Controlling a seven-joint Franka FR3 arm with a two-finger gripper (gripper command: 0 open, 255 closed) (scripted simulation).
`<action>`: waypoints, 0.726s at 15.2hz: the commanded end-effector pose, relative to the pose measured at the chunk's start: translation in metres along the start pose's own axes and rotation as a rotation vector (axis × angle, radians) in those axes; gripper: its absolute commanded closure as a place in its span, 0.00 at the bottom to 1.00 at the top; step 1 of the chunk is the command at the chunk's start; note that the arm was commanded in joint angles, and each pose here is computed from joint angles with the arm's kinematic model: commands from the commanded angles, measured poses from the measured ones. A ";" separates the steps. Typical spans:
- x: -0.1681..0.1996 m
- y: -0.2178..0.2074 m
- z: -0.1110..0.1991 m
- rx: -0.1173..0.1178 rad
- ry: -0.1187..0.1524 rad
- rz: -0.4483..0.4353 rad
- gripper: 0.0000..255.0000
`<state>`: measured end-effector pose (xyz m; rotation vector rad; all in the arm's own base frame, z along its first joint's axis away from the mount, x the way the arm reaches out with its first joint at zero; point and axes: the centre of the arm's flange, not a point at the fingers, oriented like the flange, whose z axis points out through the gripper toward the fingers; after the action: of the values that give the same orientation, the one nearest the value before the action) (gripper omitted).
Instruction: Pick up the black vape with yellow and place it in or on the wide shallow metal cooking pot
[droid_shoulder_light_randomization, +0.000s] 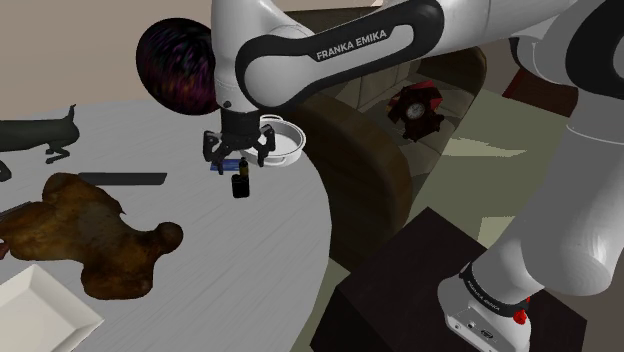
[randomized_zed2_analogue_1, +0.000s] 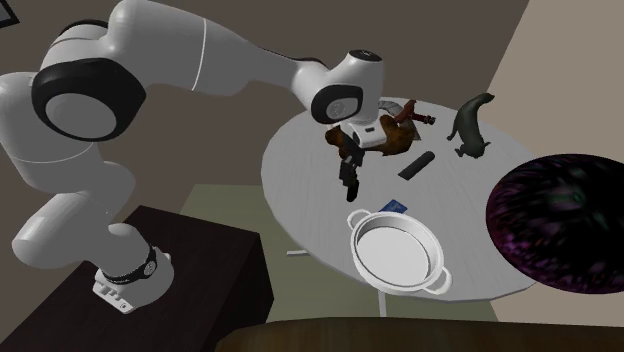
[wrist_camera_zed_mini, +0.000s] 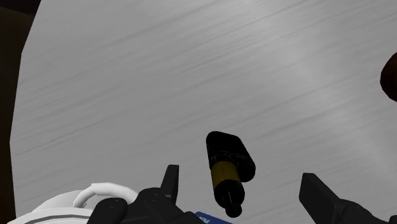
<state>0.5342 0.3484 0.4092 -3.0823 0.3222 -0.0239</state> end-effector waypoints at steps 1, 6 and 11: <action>0.000 0.000 0.001 0.000 0.000 0.000 0.00; 0.000 0.000 0.001 0.000 0.000 0.000 1.00; 0.000 0.000 0.001 0.000 0.000 0.000 1.00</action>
<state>0.5346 0.3485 0.4088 -3.0816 0.3223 -0.0257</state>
